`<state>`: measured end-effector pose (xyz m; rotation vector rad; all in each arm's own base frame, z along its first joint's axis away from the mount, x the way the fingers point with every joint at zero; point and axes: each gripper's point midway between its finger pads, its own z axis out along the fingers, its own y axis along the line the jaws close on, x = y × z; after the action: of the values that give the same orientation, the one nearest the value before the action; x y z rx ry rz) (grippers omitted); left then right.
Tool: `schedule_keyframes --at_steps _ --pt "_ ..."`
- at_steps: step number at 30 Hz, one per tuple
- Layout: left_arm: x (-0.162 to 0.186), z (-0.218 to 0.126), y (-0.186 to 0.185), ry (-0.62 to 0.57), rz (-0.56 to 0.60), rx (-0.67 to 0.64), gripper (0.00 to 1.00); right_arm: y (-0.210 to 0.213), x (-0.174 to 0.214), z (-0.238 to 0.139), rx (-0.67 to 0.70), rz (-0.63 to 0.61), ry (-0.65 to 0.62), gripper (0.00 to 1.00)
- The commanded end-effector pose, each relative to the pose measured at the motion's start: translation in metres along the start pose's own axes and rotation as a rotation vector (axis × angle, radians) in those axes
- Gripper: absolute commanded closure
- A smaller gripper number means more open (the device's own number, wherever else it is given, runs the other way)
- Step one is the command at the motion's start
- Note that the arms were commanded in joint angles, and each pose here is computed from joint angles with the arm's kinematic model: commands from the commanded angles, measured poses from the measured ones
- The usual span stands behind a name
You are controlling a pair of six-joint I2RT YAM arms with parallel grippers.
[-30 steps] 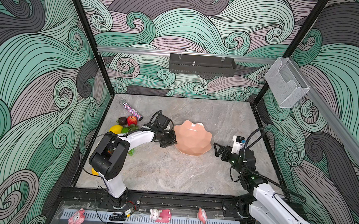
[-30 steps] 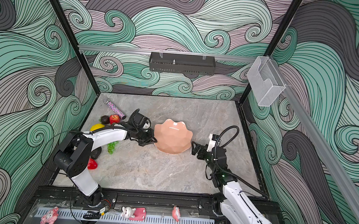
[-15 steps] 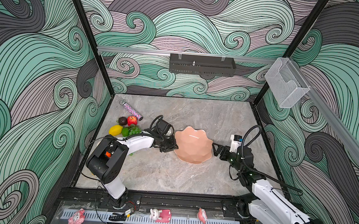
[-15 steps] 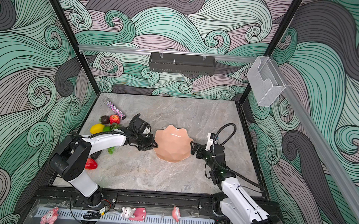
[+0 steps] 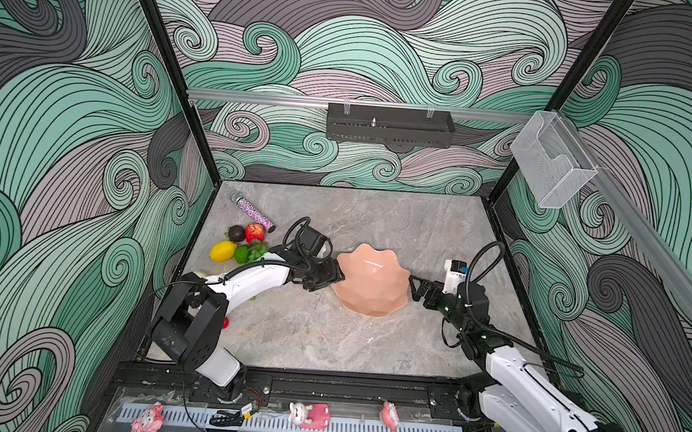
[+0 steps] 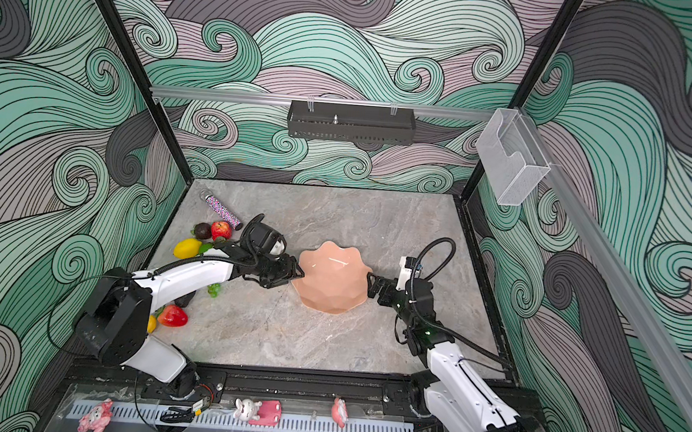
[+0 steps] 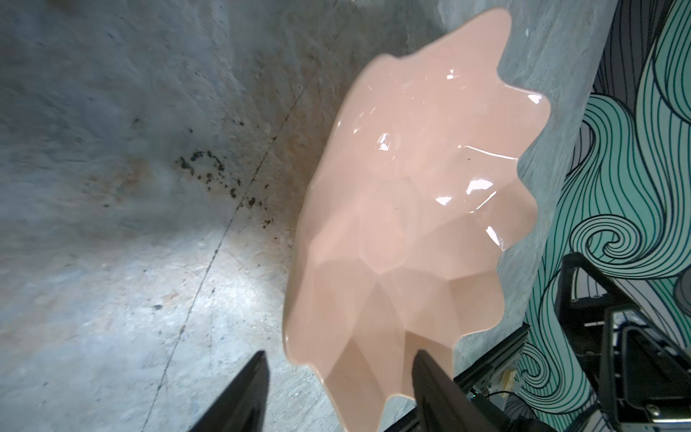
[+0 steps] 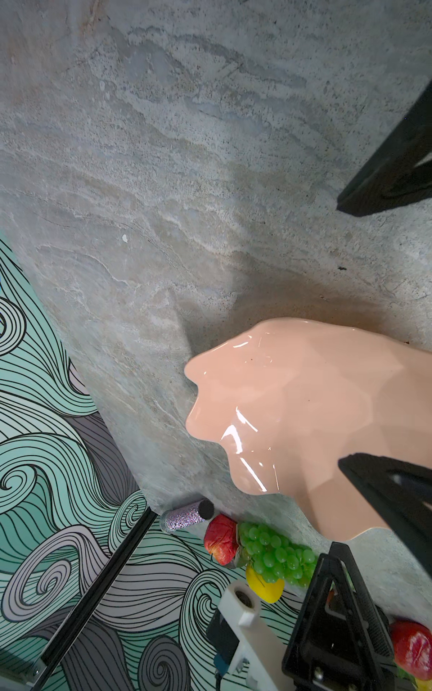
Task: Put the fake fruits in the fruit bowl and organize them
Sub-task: 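Release the bowl and move the left gripper back over the fruits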
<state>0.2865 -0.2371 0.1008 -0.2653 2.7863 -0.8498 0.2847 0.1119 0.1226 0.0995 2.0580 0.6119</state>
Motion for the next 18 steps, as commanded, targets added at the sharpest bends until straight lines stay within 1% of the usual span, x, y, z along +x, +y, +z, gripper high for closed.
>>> schedule_keyframes --at_steps 1,3,5,7,8,9,11,12,14,15,17,18 --pt "-0.006 -0.031 0.016 -0.039 0.037 -0.12 0.3 0.012 -0.014 -0.004 -0.037 -0.009 -0.038 0.0" --pt "-0.011 -0.053 0.031 -0.068 0.044 -0.191 0.3 0.012 -0.015 -0.006 -0.037 -0.007 -0.043 0.0" --pt "-0.023 -0.078 0.047 -0.133 0.045 -0.264 0.28 0.013 -0.015 -0.007 -0.04 -0.004 -0.046 0.0" --pt "-0.04 -0.099 0.057 -0.208 0.041 -0.258 0.28 0.012 -0.014 -0.007 -0.04 -0.004 -0.049 0.0" --pt "-0.052 -0.109 0.067 -0.273 0.032 -0.265 0.28 0.009 -0.013 -0.006 -0.032 -0.003 -0.052 0.0" --pt "-0.066 -0.119 0.078 -0.353 0.02 -0.285 0.28 0.007 -0.012 -0.005 -0.02 -0.001 -0.051 0.0" --pt "-0.085 -0.133 0.092 -0.437 -0.064 -0.251 0.27 0.006 -0.011 -0.004 -0.016 -0.002 -0.04 0.0" --pt "-0.096 -0.14 0.1 -0.485 -0.098 -0.273 0.26 0.007 -0.01 -0.003 -0.02 0.0 -0.039 0.0" --pt "-0.118 -0.153 0.113 -0.584 -0.136 -0.36 0.22 0.007 -0.01 -0.003 -0.02 0.0 -0.039 0.0" --pt "-0.13 -0.156 0.12 -0.619 -0.15 -0.407 0.21 0.007 -0.011 -0.003 -0.02 0.001 -0.04 0.0" --pt "-0.151 -0.159 0.134 -0.637 -0.19 -0.506 0.19 0.006 -0.01 -0.003 -0.015 -0.001 -0.042 0.0" --pt "-0.161 -0.156 0.146 -0.616 -0.21 -0.579 0.19 0.005 -0.01 -0.004 -0.01 -0.005 -0.045 0.0"
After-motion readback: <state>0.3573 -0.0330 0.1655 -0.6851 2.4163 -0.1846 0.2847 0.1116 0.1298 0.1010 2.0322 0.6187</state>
